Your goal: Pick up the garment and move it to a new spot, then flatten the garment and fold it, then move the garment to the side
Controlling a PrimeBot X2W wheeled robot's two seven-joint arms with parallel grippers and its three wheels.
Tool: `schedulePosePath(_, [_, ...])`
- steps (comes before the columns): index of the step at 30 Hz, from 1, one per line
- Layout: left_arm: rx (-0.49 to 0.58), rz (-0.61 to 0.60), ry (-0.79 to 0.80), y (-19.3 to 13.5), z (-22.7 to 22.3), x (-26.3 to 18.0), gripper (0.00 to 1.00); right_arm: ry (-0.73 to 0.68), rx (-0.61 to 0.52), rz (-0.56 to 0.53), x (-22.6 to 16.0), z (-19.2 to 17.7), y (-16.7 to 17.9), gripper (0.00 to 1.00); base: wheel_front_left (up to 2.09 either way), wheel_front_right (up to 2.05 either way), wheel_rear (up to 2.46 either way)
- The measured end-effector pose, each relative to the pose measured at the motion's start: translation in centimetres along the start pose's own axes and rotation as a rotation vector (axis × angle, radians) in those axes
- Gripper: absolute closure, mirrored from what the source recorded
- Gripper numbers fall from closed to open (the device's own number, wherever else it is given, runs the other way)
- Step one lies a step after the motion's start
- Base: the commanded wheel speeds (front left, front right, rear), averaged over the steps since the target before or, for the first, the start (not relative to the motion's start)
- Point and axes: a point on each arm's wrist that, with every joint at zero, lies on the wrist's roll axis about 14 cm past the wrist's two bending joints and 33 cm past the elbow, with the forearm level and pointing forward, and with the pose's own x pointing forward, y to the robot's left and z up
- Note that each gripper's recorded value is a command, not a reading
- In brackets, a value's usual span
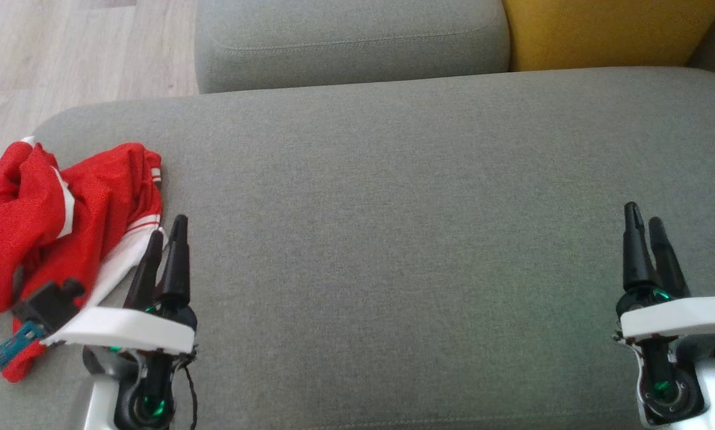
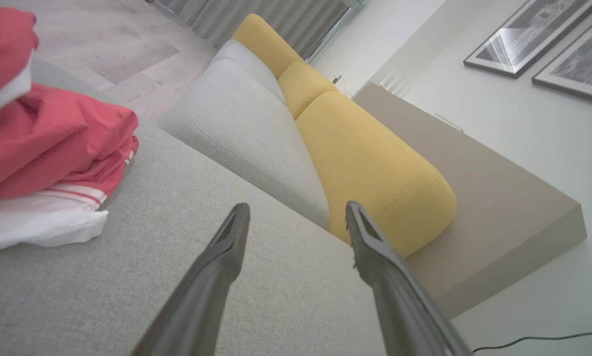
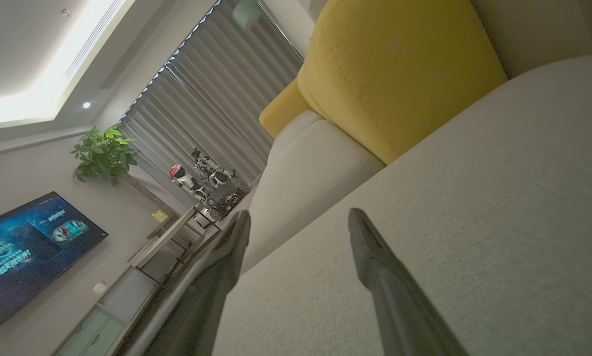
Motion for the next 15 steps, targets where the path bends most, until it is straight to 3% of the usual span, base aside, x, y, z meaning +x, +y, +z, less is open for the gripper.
schedulePosePath(15, [0.305, -0.050, 0.026, -1.4, -0.8, 0.0, 0.00, -0.014, -0.222, 0.046, 0.3, 0.3, 1.2, 0.00, 0.00, 0.00, 0.00])
